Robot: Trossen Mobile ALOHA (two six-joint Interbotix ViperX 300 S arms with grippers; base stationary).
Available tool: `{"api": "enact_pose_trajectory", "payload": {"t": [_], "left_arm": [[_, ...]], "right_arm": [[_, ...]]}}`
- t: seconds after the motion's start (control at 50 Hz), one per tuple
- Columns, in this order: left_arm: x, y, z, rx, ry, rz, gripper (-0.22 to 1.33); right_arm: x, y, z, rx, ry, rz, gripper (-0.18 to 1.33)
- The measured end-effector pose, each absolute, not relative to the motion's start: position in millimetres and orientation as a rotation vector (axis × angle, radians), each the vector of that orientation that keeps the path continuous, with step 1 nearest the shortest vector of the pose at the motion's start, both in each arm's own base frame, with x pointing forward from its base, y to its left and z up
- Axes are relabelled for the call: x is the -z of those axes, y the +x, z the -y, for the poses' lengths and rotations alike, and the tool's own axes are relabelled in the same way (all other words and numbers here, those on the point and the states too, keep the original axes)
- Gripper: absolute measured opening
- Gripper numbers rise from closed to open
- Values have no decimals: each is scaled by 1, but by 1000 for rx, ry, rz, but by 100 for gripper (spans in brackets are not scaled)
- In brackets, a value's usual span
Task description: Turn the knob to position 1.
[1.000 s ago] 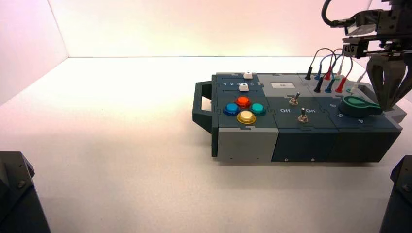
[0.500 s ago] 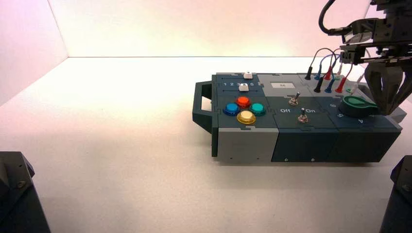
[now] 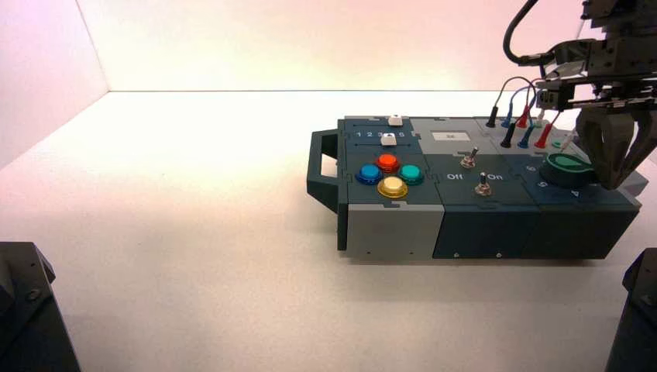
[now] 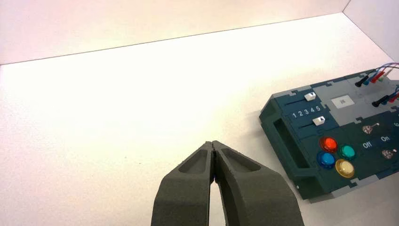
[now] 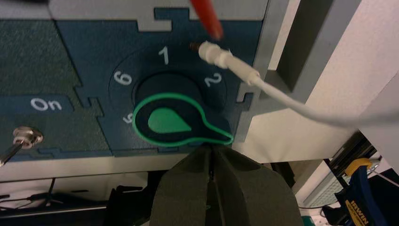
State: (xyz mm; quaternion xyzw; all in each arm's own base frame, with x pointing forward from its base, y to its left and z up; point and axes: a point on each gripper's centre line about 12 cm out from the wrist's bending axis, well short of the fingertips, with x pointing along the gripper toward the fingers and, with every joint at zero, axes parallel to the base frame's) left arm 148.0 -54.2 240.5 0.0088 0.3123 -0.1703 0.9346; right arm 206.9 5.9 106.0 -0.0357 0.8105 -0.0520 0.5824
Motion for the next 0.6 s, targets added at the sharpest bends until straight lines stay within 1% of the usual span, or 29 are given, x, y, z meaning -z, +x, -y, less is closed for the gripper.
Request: {"api": "enact_pose_trajectory", "payload": {"t": [0.2,0.6], "left_arm": [[-241,148,54,349,19,-637,-16],[-240,148,54,349,19,-638,-16]], "right_arm": [[-107,213,-4,140,-98,-1879,-14],[-112,221,-4,140,-99,-1863,-14]]}}
